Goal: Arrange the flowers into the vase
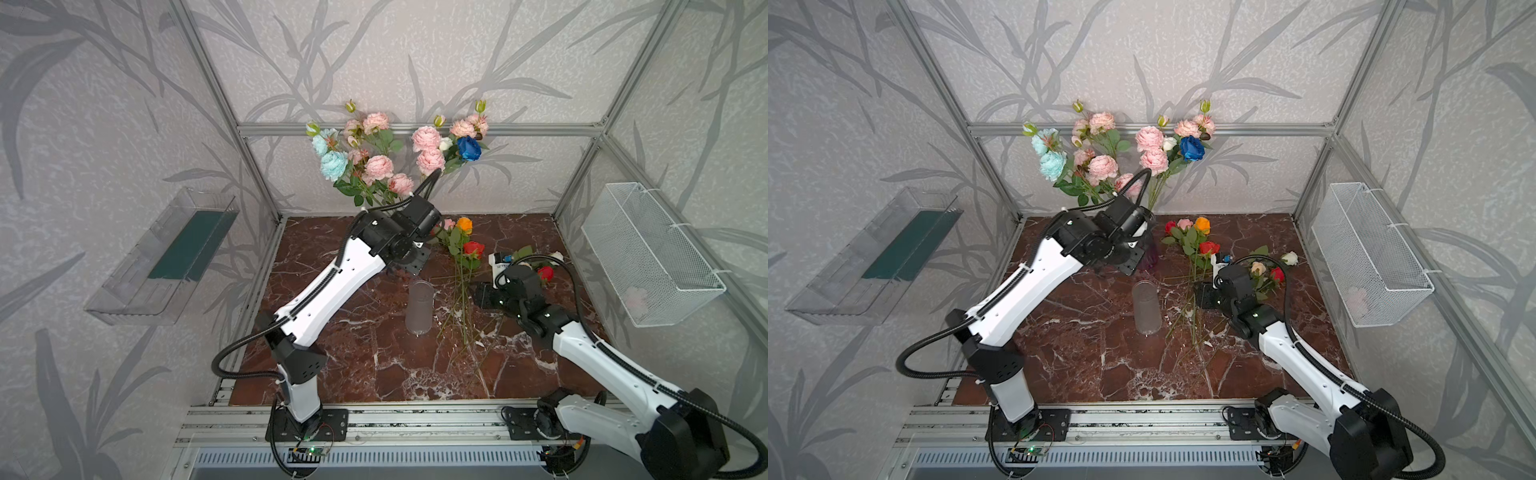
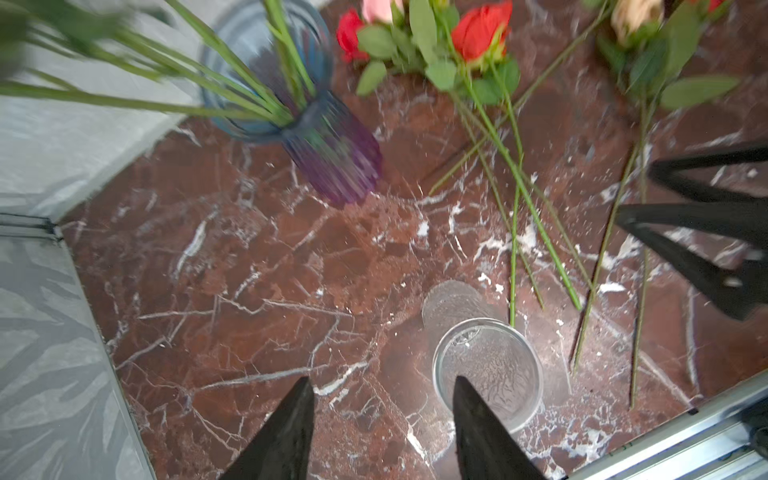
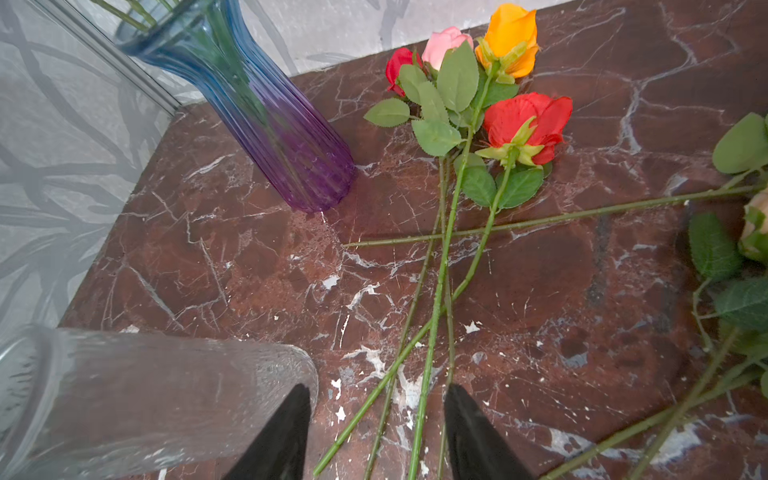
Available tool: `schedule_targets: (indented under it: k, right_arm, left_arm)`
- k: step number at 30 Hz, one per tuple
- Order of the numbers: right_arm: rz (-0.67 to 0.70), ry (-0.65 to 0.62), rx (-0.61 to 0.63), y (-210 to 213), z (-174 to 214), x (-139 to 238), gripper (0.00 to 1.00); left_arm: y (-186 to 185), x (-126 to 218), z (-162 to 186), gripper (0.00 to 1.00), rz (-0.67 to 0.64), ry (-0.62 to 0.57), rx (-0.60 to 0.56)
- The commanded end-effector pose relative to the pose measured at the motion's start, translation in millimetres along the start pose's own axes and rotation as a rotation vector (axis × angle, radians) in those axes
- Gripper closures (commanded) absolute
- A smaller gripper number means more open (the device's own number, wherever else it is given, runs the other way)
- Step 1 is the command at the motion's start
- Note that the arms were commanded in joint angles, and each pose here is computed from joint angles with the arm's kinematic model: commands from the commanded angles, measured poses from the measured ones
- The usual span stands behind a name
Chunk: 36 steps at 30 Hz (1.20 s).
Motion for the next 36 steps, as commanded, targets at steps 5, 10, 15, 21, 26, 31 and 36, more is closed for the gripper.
schedule_targets:
  k: [5,10,15,21,26,31,36]
  right_arm:
    - [0.076,0.043,-0.062,-9.9,-42.9,-60.6,0.73]
    - [0.083,0.2,-0.114,-27.6,-58.9,-123.7,0.72]
    - [0.125,0.253,-0.112,-37.0,-69.3,-155.9,0.66]
    - [0.125,0.289,-0.143,-42.6,-73.6,-183.7,0.67]
    - [0.195,0.301,-0.147,-49.1,-76.1,-197.3,0.75]
    - [0.224,0.301,-0.134,-51.2,-78.6,-198.3,0.79]
    - [0.233,0.323,-0.131,-53.1,-76.4,-202.4,0.76]
  left_arm:
    - [39.3,54.5,33.0,0.29,-0.343,-0.672,0.294]
    - [59.8,41.1,88.8,0.23,-0.424,-0.851,0.544]
    - [77.8,17.4,122.9,0.23,-0.504,-0.758,0.689]
    - [70.6,18.6,130.6,0.24,-0.431,-0.816,0.673]
    - [69.4,17.1,132.7,0.25,-0.431,-0.796,0.682]
    - [67.3,13.9,129.4,0.25,-0.403,-0.782,0.67]
    - [67.1,14.0,129.5,0.25,-0.401,-0.784,0.668]
Point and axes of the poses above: each gripper's point midway between its finger pads, its own x axis back along the fingers, its own y axis along the line the jaws close on, z = x × y, the point moved 9 cm from there along x, back along the fingers, and after that the axes turned 12 degrees about -x, right-handed, at the moved point
